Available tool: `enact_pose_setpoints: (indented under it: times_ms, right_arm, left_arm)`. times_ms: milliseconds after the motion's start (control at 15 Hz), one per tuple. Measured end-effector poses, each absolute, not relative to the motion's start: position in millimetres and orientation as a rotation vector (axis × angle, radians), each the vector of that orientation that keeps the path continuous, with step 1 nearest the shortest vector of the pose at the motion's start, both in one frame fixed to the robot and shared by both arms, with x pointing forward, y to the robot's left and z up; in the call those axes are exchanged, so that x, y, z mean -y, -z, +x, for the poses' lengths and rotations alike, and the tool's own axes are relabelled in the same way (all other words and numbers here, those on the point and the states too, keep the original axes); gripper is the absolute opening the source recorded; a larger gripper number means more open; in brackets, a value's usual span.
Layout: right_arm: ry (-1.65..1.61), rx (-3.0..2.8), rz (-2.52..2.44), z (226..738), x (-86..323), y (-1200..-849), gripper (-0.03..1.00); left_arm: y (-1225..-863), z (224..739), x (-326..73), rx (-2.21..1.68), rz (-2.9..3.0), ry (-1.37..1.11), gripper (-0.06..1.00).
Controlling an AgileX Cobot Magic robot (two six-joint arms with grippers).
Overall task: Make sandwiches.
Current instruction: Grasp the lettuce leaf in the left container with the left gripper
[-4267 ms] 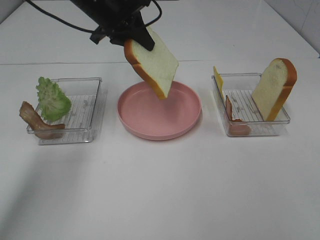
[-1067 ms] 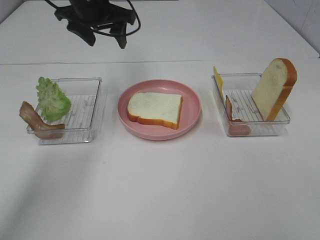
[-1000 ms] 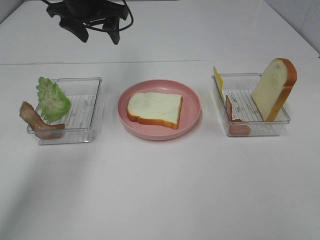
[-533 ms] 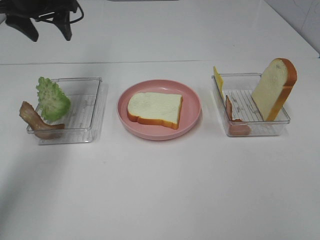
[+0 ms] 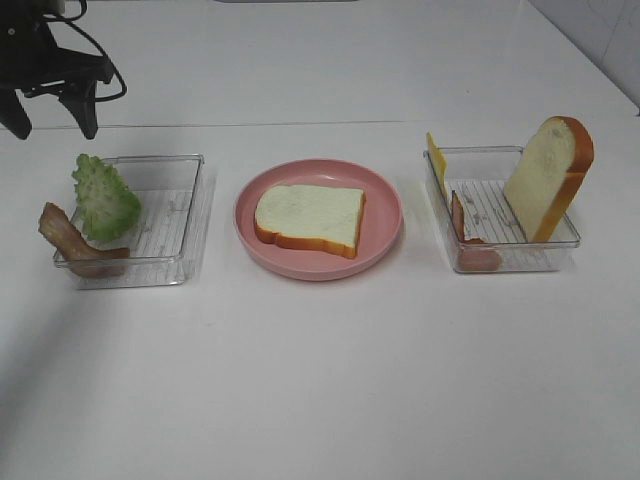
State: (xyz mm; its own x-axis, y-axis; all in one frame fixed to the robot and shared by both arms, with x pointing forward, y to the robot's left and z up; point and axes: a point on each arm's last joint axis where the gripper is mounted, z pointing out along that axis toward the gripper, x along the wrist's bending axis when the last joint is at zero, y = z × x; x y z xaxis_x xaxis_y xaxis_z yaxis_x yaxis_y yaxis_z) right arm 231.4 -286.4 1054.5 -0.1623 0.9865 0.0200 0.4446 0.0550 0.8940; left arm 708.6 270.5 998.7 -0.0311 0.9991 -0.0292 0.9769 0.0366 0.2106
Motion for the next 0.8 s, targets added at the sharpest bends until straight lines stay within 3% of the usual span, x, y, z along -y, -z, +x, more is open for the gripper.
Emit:
enact_pose_setpoints:
  times_ms: [800]
  right_arm:
    - [-1.06,-1.684,1.448,231.4,286.4,-1054.5,0.76]
  left_arm:
    - [-956.5,710.8,-268.4,-2.211,2.084,-0.07,0.66]
